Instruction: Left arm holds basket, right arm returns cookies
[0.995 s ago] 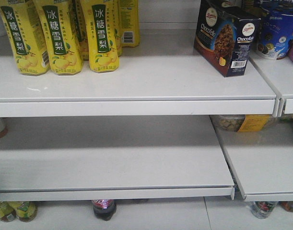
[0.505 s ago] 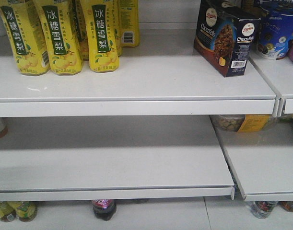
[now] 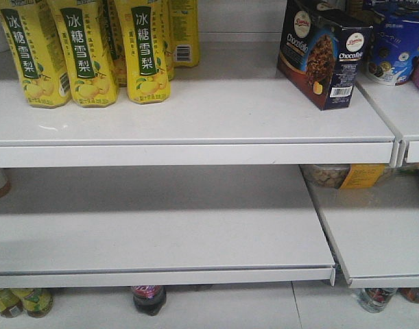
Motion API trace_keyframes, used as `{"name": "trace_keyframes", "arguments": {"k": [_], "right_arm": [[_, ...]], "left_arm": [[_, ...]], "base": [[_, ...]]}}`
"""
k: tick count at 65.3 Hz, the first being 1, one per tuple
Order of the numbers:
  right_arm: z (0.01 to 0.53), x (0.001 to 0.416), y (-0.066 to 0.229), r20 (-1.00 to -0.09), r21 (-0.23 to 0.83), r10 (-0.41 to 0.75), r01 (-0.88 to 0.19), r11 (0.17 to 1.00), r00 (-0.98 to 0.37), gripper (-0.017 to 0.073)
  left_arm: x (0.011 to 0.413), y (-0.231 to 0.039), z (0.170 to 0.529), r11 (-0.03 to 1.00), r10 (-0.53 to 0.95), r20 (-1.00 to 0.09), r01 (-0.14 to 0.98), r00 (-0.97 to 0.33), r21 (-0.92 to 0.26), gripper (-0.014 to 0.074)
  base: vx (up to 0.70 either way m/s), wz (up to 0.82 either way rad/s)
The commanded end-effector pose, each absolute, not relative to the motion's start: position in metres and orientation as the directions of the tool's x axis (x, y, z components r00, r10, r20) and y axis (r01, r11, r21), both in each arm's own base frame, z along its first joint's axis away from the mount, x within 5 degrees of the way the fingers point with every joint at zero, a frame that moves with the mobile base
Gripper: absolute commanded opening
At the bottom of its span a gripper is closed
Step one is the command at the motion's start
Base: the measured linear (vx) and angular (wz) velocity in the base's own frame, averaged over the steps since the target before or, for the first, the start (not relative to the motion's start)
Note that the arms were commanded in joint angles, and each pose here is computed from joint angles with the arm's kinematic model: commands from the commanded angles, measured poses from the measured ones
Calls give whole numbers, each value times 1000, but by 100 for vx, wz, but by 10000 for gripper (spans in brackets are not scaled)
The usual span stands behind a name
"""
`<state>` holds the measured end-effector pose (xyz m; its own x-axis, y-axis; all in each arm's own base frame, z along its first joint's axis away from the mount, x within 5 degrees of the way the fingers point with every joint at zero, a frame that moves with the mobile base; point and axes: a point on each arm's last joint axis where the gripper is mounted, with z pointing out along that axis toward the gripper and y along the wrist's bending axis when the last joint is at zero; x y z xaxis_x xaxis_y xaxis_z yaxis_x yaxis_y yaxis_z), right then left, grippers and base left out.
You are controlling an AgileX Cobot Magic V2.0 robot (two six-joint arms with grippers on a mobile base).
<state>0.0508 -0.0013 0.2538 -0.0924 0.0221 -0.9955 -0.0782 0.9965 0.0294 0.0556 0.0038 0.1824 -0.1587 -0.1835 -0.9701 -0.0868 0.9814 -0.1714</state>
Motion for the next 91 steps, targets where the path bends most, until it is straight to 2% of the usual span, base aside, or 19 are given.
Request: {"name": "trace_keyframes", "arguments": {"k": [1,47,55,68,72,91], "right_arm": [[267,51,0,-1000,13,11,-99,995,-13,-8],[267,50,0,-1000,16,15,-99,995,-12,-8],[267,49,-1,-998,-61,-62,-77,995,-10,-8],[260,51,-1,-995,-94,-94,-7,996,-36,-8],[254,53,-1,-994,-111,-111,0,994,-15,-8],[211,55,1,-986,-41,-38,-10,999,162,-8]], "left_arm": [[54,3,200,988,-143,-989,-59,-30,-141,-6],[54,3,200,988,-143,-989,-59,-30,-141,-6],[54,3,200,988,-143,-989,-59,-30,-141,-6],[54,3,200,988,-143,-989,-59,-30,-141,-6],[54,3,200,988,-143,-989,-59,-30,-141,-6],[54,3,200,988,-143,-989,-59,-30,-141,-6]], "base": [[0,0],[0,0],[0,0],[0,0],[0,0],[0,0]]}}
